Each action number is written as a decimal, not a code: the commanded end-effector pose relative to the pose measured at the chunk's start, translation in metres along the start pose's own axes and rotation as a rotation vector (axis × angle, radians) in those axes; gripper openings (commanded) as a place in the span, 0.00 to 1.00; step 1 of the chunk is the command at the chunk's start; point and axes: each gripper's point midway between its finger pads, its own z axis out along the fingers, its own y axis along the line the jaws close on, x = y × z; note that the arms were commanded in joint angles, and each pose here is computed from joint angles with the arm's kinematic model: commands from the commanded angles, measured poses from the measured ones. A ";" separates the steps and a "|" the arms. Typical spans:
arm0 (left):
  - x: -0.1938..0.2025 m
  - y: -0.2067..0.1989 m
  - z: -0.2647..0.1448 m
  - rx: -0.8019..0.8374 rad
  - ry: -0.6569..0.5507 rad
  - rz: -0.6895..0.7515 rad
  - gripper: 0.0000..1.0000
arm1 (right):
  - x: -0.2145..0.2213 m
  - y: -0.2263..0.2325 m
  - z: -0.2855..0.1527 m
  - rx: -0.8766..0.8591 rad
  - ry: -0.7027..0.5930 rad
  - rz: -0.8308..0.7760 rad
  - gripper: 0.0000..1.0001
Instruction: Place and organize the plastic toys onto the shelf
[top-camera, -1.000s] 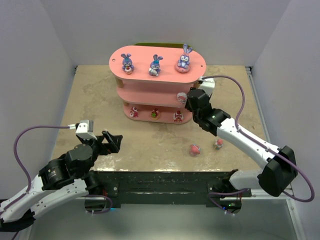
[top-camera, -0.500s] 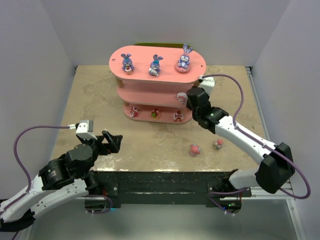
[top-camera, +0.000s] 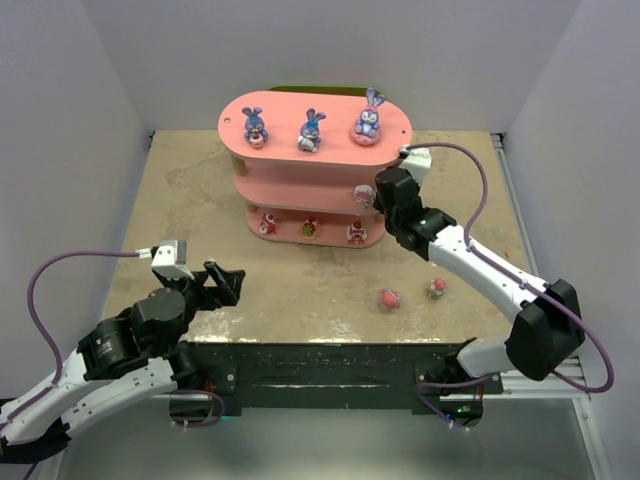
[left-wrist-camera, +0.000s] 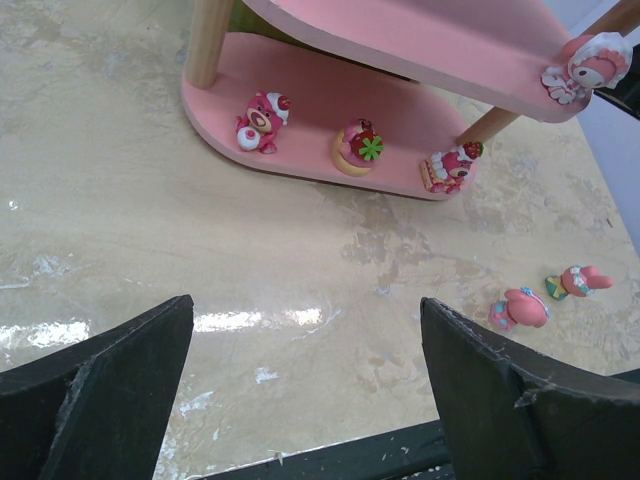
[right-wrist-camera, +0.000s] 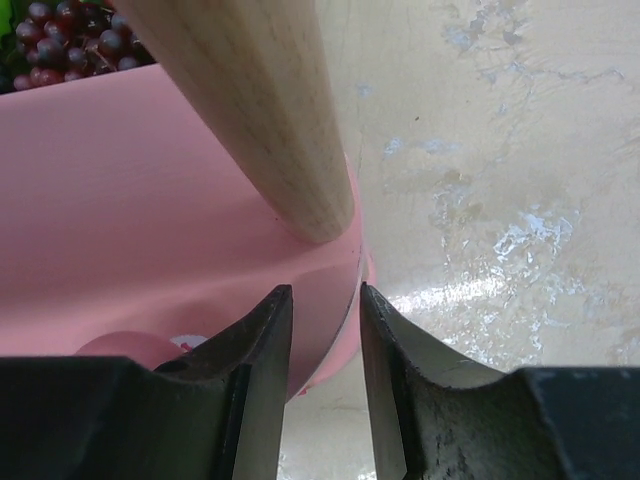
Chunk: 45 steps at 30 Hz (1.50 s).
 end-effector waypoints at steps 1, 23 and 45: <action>-0.005 -0.001 0.001 -0.003 -0.023 -0.027 0.99 | -0.022 0.012 0.002 -0.032 -0.039 0.054 0.36; -0.005 -0.001 0.001 -0.003 -0.024 -0.033 1.00 | -0.014 -0.013 -0.030 -0.082 -0.006 0.099 0.54; -0.002 -0.009 0.002 0.032 -0.001 -0.005 0.99 | 0.158 -0.062 -0.084 -0.178 0.452 0.125 0.74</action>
